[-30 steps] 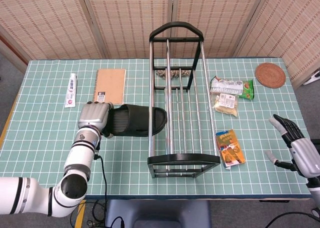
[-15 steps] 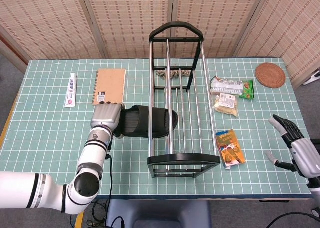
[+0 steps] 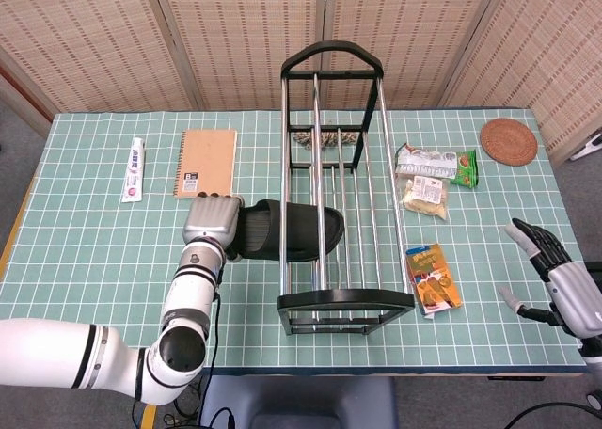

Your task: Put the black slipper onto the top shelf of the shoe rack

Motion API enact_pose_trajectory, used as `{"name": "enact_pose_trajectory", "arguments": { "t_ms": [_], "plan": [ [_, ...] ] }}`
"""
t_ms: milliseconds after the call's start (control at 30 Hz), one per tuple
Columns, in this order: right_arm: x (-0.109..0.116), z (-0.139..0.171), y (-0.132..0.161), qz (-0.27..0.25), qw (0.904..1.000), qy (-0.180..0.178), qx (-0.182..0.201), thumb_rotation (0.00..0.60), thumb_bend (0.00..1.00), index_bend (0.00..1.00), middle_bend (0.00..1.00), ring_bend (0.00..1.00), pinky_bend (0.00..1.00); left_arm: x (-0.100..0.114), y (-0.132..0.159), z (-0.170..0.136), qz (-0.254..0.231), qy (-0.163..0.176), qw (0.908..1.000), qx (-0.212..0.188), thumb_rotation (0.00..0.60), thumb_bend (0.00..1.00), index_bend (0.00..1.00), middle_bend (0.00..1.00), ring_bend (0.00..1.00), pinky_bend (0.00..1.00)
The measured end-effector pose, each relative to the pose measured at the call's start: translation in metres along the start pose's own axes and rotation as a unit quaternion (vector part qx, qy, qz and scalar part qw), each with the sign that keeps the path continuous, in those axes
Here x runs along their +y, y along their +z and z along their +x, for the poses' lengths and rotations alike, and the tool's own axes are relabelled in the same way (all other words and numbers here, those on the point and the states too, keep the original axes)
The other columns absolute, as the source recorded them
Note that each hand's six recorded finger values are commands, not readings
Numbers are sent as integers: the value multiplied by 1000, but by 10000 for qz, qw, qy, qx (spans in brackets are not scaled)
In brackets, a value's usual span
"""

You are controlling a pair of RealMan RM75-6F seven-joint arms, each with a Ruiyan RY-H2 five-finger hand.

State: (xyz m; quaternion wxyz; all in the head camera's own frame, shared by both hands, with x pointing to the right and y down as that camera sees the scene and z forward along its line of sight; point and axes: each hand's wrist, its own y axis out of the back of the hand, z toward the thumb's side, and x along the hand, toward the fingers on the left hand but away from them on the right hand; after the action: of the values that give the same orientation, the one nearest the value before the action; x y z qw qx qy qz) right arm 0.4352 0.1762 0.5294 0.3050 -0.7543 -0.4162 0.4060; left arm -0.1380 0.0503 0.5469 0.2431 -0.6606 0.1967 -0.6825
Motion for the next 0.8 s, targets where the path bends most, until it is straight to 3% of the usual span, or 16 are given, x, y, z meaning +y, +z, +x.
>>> {"name": "enact_pose_trajectory", "arguments": {
  "t_ms": [800],
  "plan": [
    [3, 4, 2, -152, 9998, 55, 135, 600, 339, 0, 0, 0, 0, -3, 33, -1, 286, 85, 9996, 31, 600, 154, 425, 309, 184, 140]
  ]
}}
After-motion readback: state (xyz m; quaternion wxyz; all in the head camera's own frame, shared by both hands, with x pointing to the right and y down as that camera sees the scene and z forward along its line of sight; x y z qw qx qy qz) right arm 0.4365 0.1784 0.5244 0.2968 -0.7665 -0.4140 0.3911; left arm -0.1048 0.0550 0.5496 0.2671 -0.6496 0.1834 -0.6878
